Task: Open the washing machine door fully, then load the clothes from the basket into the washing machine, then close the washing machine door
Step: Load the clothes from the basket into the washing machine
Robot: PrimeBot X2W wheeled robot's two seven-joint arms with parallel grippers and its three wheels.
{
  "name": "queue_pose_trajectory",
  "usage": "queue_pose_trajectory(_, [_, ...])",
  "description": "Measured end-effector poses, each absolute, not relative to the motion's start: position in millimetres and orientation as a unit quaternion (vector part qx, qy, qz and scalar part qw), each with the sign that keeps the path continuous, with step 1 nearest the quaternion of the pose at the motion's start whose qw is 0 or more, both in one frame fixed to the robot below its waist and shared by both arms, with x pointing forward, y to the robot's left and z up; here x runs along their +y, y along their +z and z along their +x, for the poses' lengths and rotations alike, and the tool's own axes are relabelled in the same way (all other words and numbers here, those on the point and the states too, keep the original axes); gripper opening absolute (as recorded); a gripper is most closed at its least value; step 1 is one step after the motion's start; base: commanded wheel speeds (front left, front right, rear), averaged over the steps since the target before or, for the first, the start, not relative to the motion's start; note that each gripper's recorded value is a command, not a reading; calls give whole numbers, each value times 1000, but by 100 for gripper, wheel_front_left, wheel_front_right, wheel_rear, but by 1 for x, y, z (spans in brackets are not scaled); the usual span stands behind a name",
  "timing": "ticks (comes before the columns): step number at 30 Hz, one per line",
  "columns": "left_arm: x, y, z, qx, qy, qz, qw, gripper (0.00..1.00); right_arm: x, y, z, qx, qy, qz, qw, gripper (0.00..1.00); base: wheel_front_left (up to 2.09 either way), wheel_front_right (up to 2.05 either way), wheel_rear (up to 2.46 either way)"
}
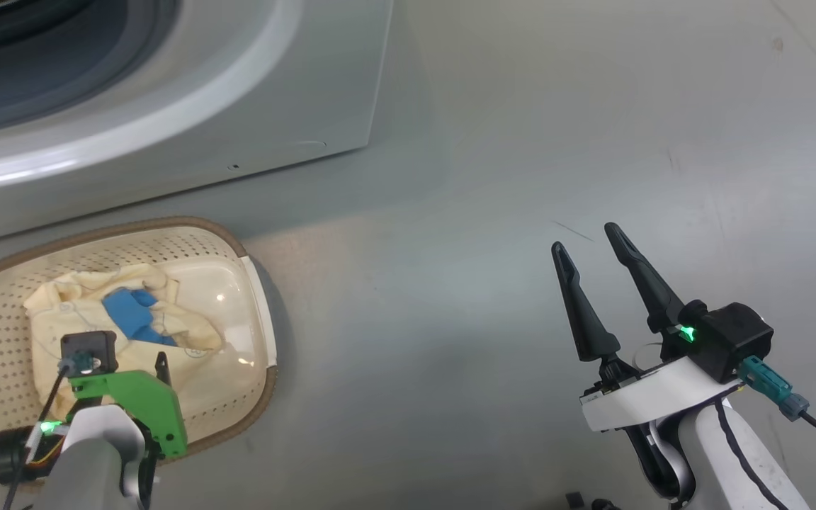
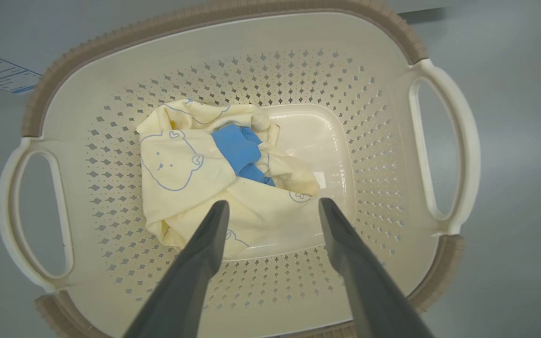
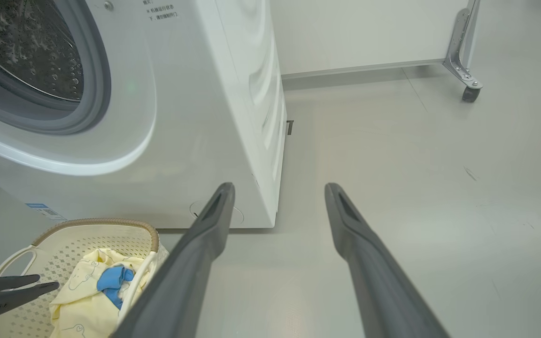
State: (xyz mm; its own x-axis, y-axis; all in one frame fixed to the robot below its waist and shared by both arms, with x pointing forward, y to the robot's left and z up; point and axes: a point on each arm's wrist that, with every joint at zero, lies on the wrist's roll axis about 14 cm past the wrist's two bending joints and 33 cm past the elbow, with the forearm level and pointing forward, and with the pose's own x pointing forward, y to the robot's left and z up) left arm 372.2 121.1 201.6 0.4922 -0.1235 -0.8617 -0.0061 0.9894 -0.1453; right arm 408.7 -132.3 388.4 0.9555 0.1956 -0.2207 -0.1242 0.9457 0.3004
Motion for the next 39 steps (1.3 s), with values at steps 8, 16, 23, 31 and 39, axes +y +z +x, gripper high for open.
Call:
queue_pose_trajectory(8, [125, 162, 385, 535, -14, -68, 842, 100, -141, 363, 422, 146, 72, 139, 977, 100, 0, 0, 0])
queue_pose_trajectory(16, [140, 119, 402, 564, 19, -65, 823, 100, -146, 331, 436, 170, 70, 132, 974, 100, 0, 0, 0])
queue_pose_trajectory(23, [167, 84, 408, 586, 26, -20, 810, 100, -146, 304, 445, 188, 70, 135, 970, 100, 0, 0, 0])
queue_pose_trajectory(31, [174, 49, 407, 606, 36, -15, 794, 100, -148, 281, 457, 197, 69, 136, 969, 100, 0, 0, 0])
queue_pose_trajectory(39, [177, 21, 399, 621, 63, -30, 781, 100, -151, 255, 455, 219, 63, 136, 964, 100, 0, 0, 0])
